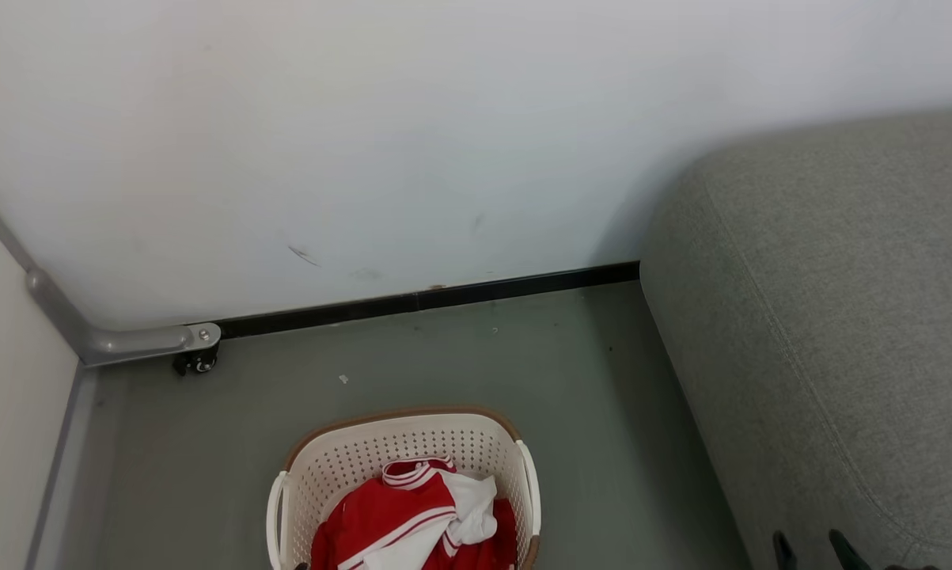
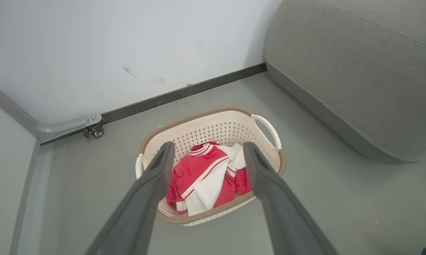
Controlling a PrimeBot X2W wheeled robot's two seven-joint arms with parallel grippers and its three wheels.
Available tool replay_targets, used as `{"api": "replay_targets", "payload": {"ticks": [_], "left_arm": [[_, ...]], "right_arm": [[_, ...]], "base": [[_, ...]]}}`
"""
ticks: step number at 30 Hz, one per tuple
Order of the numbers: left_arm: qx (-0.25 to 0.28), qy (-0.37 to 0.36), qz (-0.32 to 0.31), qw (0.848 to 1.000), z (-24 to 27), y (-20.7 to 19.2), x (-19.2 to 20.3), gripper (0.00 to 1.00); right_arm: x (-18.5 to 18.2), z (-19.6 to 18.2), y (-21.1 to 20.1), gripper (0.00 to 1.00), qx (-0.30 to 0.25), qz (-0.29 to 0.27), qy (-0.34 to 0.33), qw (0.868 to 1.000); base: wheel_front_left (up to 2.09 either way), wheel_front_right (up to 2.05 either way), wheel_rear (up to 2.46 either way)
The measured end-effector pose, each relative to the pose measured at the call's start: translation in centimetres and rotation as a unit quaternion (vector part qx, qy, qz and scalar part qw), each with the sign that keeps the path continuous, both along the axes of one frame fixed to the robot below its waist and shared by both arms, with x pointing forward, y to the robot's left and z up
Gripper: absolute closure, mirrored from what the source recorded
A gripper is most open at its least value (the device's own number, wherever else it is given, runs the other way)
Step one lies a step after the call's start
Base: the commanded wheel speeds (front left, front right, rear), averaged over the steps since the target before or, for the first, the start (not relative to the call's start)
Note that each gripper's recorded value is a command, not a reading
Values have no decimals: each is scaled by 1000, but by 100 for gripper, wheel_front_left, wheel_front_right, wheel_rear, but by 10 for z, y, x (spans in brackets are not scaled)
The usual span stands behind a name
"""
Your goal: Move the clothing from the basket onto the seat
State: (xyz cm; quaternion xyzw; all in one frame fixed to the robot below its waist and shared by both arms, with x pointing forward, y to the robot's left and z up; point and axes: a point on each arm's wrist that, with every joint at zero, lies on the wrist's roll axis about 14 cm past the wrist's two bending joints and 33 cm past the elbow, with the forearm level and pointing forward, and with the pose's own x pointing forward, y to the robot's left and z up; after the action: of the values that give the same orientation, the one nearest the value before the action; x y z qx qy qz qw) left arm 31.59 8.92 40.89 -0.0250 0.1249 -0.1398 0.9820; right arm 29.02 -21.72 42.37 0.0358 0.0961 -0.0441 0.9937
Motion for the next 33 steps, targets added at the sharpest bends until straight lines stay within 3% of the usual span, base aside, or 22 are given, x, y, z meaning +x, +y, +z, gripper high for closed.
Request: {"api": "replay_targets", "payload": {"ticks": [20,26,33], "left_arm": [[17,50,-39,998,-38,-1,40,0],[19,73,-56,996,-56,-7,51,0],[30,87,-79,993,-75,-9,70,0]], "right_arm": [[-3,-16,-8,0,-12,-16,43,999],[-3,-22,-12,0,19,-40,54,998],[-3,-29,-15,0,17,-49,71,996]], "base": [[0,0,0],[0,0,0],[0,0,0]]}}
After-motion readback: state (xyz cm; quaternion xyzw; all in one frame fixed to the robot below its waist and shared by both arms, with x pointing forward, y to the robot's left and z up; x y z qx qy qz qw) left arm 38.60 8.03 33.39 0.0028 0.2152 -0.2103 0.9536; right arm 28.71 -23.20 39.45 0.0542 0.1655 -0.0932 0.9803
